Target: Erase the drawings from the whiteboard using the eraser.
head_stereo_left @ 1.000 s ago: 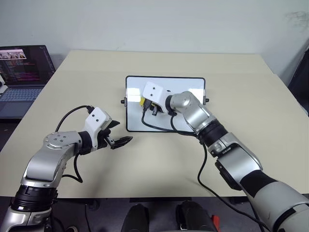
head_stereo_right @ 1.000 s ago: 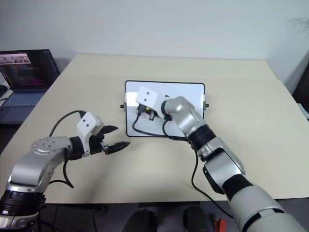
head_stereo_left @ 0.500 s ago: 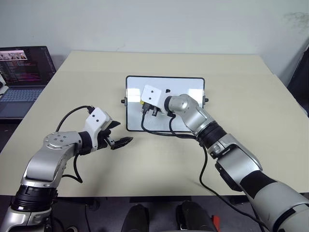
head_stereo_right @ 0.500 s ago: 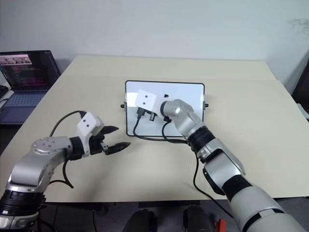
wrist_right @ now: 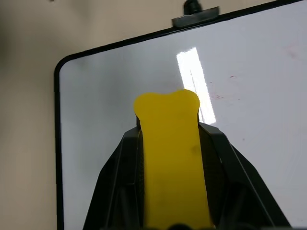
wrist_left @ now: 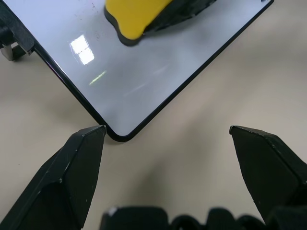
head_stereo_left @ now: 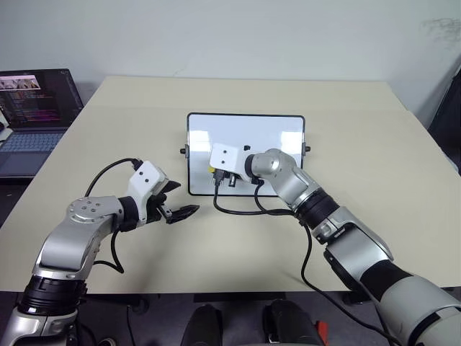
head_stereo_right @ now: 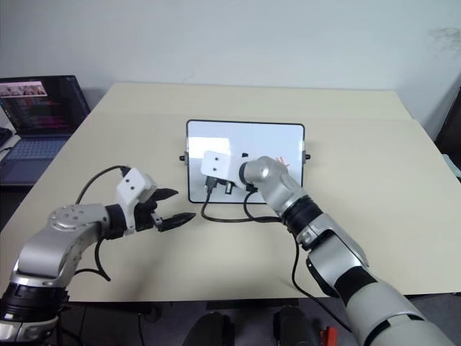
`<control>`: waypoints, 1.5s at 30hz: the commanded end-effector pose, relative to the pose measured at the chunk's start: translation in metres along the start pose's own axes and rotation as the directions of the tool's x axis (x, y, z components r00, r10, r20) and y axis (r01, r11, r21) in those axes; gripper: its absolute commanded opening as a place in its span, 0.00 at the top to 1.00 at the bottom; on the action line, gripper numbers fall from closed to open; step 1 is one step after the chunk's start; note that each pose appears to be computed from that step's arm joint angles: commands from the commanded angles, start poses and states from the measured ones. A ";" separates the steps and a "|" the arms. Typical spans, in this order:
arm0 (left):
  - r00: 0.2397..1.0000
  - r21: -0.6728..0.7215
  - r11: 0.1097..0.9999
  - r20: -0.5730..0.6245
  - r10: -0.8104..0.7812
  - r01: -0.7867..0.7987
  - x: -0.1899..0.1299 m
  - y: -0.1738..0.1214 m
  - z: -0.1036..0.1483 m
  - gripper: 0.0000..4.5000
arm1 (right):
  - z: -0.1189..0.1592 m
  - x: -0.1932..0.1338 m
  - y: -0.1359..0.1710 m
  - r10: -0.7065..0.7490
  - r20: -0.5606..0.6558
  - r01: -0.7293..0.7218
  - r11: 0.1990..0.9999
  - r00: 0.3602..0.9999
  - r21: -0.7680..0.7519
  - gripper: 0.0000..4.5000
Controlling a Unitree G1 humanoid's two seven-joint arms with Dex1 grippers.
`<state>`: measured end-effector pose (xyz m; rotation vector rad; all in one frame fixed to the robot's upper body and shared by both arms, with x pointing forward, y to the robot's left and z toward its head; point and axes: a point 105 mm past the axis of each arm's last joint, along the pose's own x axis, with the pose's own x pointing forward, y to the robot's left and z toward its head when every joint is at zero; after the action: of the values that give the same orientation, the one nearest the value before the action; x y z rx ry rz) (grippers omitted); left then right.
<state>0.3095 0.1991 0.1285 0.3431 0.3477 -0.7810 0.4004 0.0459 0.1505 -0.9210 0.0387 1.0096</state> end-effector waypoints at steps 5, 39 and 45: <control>1.000 0.038 0.999 0.029 -0.011 0.010 -0.001 -0.002 0.011 0.00 | -0.031 -0.003 0.023 0.106 -0.108 -0.101 0.994 0.989 0.046 0.73; 1.000 0.035 0.999 0.016 -0.027 0.026 -0.002 -0.005 0.007 0.00 | 0.026 0.005 -0.025 -0.199 0.101 0.187 0.976 0.975 0.112 0.73; 0.999 0.034 0.999 0.019 -0.027 0.026 -0.001 -0.006 0.008 0.00 | 0.007 0.011 0.012 -0.010 0.032 0.007 0.995 0.999 0.096 0.73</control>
<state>0.3064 0.1967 0.1255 0.3381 0.3601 -0.8066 0.3971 0.0668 0.1569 -0.7975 -0.0107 0.9881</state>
